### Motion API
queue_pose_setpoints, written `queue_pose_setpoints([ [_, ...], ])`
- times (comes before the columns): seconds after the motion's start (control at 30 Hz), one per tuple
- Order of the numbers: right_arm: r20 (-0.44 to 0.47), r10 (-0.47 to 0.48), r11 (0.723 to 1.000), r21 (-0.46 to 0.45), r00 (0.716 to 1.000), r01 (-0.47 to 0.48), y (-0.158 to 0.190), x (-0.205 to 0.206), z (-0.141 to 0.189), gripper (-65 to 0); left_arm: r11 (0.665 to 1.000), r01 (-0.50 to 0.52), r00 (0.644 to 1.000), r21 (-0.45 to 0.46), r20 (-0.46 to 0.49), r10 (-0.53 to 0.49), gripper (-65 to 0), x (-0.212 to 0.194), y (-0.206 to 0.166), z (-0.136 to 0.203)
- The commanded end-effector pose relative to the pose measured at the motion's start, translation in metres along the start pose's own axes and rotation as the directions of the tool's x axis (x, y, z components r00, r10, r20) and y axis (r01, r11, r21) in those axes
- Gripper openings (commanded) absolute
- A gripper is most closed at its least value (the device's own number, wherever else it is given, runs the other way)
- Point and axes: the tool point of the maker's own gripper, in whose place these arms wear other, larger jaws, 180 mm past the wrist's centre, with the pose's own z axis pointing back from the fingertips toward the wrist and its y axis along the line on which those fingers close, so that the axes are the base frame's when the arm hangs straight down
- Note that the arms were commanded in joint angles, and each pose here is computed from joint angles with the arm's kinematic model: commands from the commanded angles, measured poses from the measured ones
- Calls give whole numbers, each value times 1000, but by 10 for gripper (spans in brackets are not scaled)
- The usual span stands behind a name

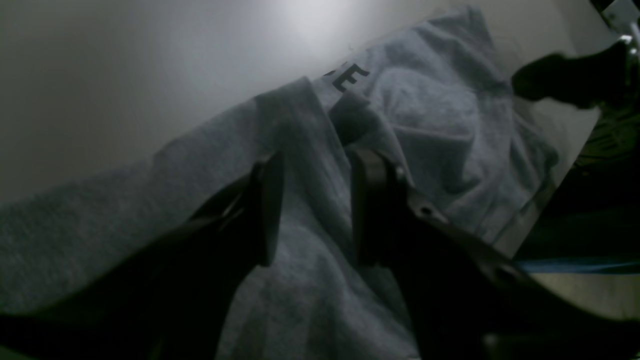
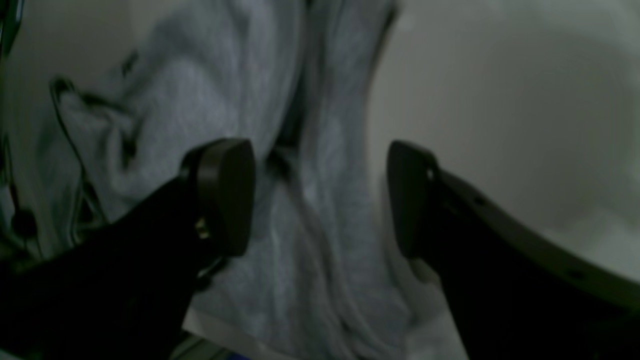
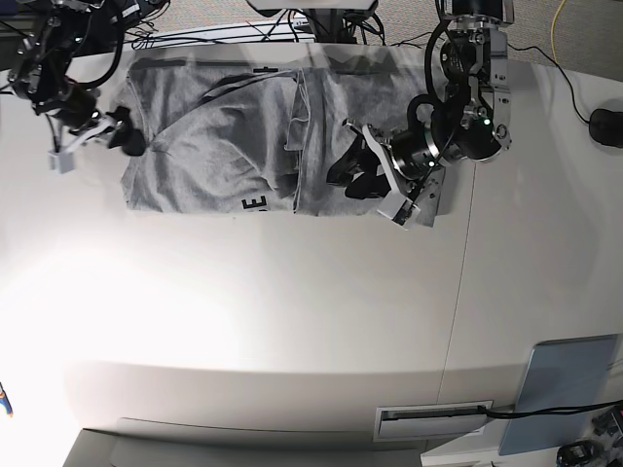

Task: Fold the T-shirt properly
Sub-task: 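Regrasp the folded strip with the right gripper and pull it inward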

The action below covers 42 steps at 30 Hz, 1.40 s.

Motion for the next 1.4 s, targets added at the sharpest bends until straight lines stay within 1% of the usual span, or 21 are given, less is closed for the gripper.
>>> queue_pose_setpoints([
  [0.0, 35, 24, 999, 22, 999, -25, 6, 13, 2, -247, 1000, 19, 998, -16, 53, -18, -409, 15, -4, 2],
  [0.1, 16, 37, 998, 45, 999, -38, 15, 8, -6, -247, 1000, 24, 999, -6, 45, -24, -409, 14, -2, 2],
  [0.2, 12, 24, 999, 21, 1000, -24, 14, 5, -12, -247, 1000, 30, 999, 3, 37, -30, -409, 13, 0, 2],
  [0.3, 9, -1, 1000, 23, 1000, 1, 16, -1, -16, -247, 1000, 30, 999, 2, 39, -30, -409, 13, -1, 2],
  [0.53, 42, -24, 998, 53, 999, 22, 27, 2, -24, -251, 1000, 30, 999, 2, 38, -30, -409, 13, -1, 2],
  [0.7, 51, -33, 997, 68, 998, 29, 34, 4, -30, -332, 1000, 30, 999, 3, 37, -30, -409, 12, -1, 2],
  [0.8, 39, -24, 999, 39, 999, 23, 29, 2, -31, -363, 1000, 30, 999, 3, 36, -30, -409, 12, -1, 2],
  [1.03, 22, -14, 1000, 4, 1000, 14, 23, -1, -31, -527, 999, 40, 999, 11, 25, -41, -409, 10, 4, 5],
  [1.17, 19, 12, 999, -40, 1000, -11, 15, 0, -31, -650, 998, 54, 998, 23, 7, -54, -409, 7, 9, 9],
  [1.23, 33, 31, 998, -57, 999, -29, 12, 3, -31, -650, 998, 60, 998, 30, -3, -60, -409, 4, 12, 11],
  [1.37, 49, 118, 988, -108, 992, -112, -1, 17, -22, -650, 996, 72, 997, 49, -37, -70, -409, -5, 19, 16],
])
